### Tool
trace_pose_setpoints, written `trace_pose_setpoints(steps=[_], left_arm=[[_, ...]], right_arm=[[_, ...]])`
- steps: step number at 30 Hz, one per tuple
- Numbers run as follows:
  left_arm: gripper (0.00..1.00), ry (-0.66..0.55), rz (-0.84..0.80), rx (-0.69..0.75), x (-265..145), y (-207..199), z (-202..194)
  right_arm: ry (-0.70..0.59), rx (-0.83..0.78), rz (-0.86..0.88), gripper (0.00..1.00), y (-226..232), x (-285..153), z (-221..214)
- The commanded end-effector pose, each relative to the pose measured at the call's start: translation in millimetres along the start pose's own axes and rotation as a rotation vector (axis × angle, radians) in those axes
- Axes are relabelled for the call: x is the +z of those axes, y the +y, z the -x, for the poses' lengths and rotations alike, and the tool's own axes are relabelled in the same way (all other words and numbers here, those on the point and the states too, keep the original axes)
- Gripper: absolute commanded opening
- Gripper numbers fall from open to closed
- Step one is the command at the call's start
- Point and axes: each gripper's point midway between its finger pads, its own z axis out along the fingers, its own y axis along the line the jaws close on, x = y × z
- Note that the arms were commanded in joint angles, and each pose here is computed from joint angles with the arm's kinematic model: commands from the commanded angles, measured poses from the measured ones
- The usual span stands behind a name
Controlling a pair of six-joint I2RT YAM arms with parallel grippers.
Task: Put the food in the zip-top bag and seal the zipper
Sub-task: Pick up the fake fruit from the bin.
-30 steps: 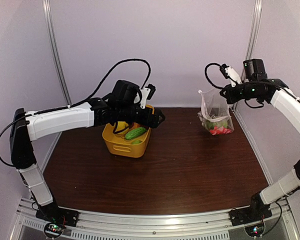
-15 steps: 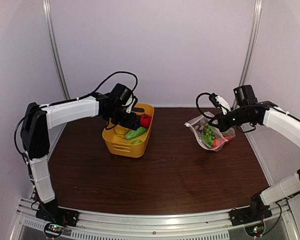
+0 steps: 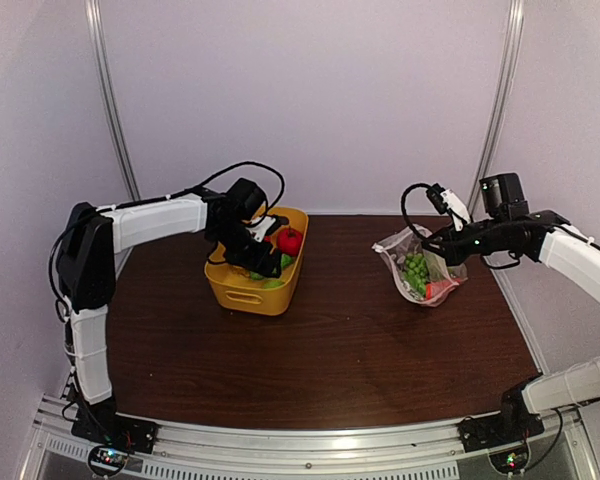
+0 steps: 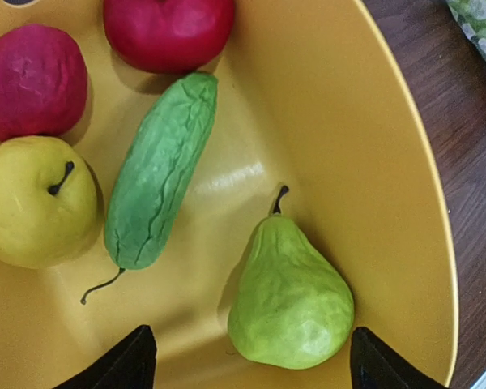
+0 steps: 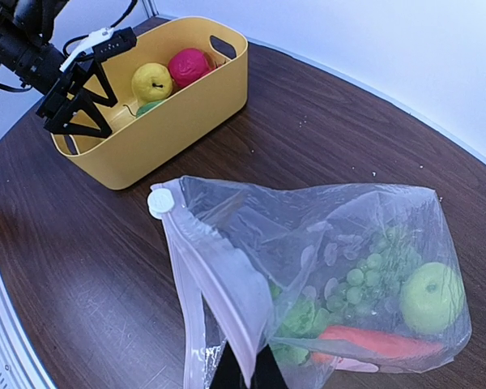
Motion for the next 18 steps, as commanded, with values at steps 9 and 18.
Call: trace_pose_setpoints(steps=[9,18], left_arm=[[0.82,0.127,-0.109,-0.006,47.9,-20.7,-36.4],[0.69,0.133,-0.073,-0.003,49.0,-18.2,-36.5]], right_arm=[[-0.013,0.001,-0.002,0.00,-1.5,3.2,0.7],[-0.013,0.001,0.000,0.00,-1.0,3.3,-1.0]])
